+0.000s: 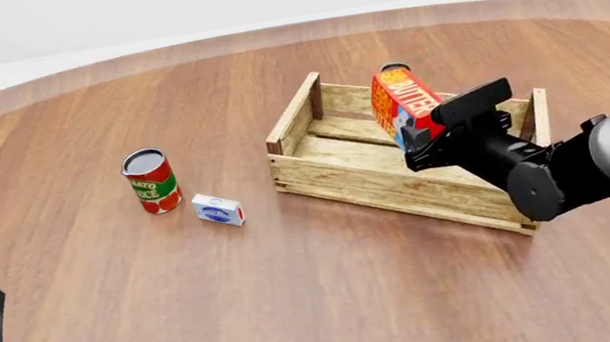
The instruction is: Pick up the butter and put it in the tray.
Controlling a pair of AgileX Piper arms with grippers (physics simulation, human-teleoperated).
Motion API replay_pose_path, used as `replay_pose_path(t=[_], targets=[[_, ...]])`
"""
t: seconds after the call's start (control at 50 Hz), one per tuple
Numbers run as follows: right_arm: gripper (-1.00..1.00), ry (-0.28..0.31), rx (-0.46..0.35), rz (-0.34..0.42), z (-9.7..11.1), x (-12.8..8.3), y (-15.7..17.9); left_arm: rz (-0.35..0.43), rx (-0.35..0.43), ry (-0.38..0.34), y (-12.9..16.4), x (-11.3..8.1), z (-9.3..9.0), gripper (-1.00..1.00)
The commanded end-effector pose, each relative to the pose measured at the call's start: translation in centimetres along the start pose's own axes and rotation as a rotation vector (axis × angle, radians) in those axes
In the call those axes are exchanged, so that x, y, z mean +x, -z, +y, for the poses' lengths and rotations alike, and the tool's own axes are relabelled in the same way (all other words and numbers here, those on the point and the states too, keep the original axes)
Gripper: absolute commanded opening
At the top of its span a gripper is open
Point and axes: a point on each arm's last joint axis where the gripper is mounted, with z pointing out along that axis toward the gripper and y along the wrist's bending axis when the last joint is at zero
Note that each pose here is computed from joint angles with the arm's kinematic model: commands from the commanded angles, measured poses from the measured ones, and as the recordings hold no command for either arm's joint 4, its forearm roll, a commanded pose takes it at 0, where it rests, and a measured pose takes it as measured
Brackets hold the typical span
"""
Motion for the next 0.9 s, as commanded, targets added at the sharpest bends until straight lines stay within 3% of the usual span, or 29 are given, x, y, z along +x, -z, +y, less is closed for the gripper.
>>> replay_pose_path(t=[0.02,0.62,0.64,0.9], targets=[[-1.0,-0.022,0.003,-0.024,0.0,-0.4,-0.4,0.0,0.0,0.0,0.0,0.0,0.0,1.0],[-1.0,-0.008,-0.002,-0.003,0.1,0.4,-1.2,0.0,0.0,0.0,0.0,0.0,0.0,1.0],[1.0,-0.006,-0.001,-0.001,0.1,0.4,-1.2,0.0,0.0,0.0,0.0,0.0,0.0,1.0],[1.0,-0.008,0.001,0.017,0.0,0.6,-1.8,0.0,0.0,0.0,0.0,0.0,0.0,1.0]])
